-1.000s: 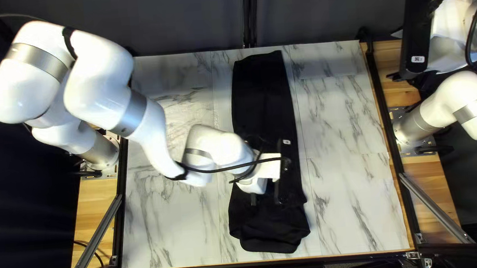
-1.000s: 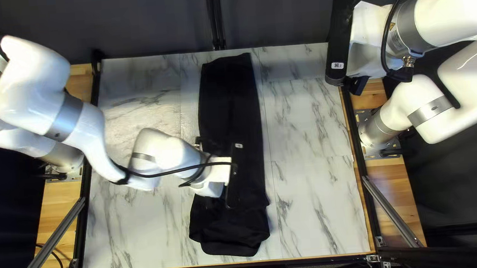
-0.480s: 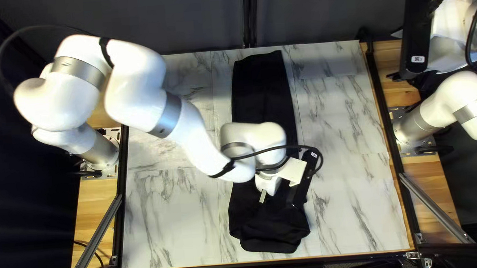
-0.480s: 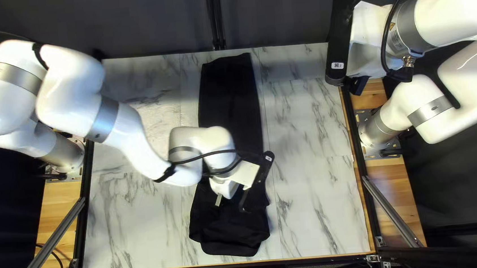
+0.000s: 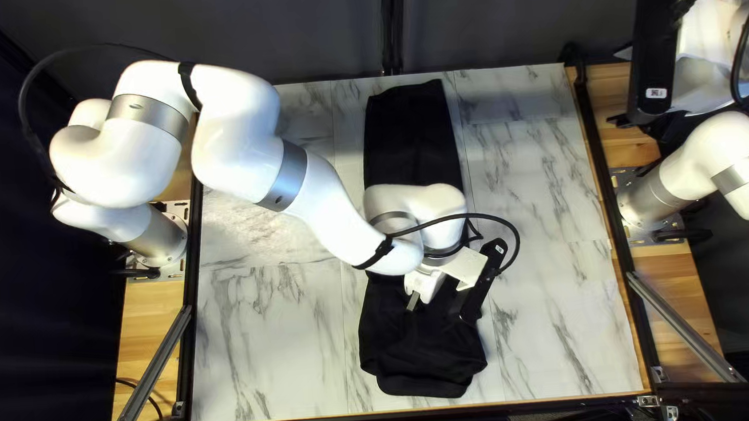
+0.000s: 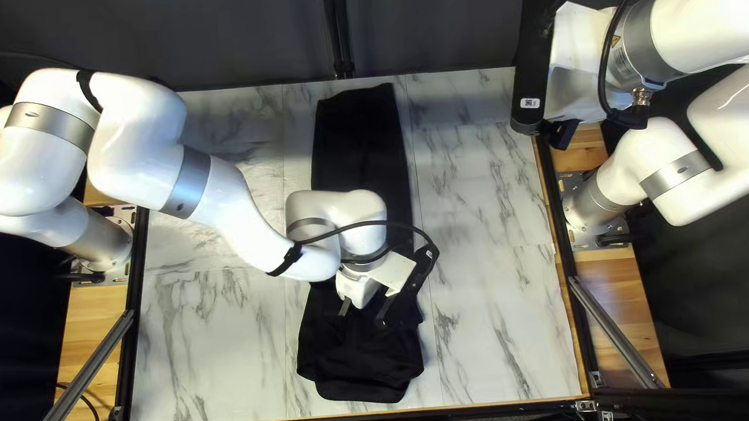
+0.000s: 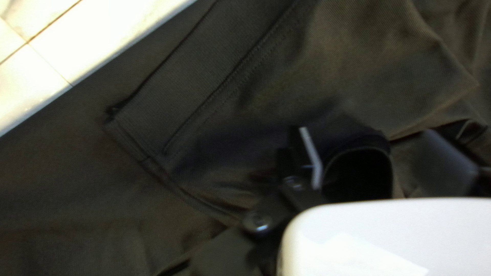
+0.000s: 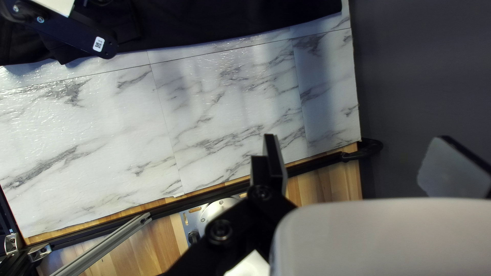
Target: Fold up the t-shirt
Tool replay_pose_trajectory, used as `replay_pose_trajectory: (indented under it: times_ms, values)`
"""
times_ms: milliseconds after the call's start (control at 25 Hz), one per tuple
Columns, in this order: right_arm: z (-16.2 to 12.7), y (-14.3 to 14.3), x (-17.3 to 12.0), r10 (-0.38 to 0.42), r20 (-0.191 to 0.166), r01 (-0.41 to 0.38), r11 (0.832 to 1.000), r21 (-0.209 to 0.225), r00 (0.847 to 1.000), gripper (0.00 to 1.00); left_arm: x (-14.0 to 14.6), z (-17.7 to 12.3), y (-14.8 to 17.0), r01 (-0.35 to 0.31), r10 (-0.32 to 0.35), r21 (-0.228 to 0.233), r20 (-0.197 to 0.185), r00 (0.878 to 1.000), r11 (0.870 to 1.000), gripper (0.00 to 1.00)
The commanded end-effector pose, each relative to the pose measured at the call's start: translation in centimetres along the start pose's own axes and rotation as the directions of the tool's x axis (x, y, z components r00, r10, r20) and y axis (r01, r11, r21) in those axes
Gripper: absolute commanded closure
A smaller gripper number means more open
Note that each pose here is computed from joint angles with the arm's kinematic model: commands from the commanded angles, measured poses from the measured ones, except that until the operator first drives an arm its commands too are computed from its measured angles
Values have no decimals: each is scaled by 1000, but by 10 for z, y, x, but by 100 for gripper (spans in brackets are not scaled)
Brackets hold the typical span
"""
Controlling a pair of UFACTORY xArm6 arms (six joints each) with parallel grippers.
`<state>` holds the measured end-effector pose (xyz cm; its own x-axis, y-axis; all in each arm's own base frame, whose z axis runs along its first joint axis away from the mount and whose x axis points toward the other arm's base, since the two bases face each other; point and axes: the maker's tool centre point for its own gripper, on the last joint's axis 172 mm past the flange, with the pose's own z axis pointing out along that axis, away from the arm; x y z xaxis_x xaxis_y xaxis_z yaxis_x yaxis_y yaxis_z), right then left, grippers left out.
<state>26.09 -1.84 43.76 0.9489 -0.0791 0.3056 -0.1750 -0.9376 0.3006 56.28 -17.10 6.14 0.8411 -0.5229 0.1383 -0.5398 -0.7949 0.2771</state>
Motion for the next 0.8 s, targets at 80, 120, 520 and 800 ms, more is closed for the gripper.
replay_pose_trajectory:
  times_ms: [80, 120, 520, 800]
  values:
    - [0, 0, 0, 0, 0, 0, 1000, 0, 1000, 0, 3, -21, 7, 46, -42, 70, -50, 998, 996, 100]
    - [0, 0, 0, 0, 0, 0, 1000, 0, 1000, 0, 3, -24, 6, 60, -55, 88, -64, 996, 994, 100]
    - [0, 0, 0, 0, 0, 0, 1000, 0, 1000, 0, 13, -24, 7, 101, -77, 180, -137, 988, 979, 100]
    - [0, 0, 0, 0, 0, 0, 1000, 0, 1000, 0, 24, -33, -6, 126, -95, 210, -153, 984, 970, 100]
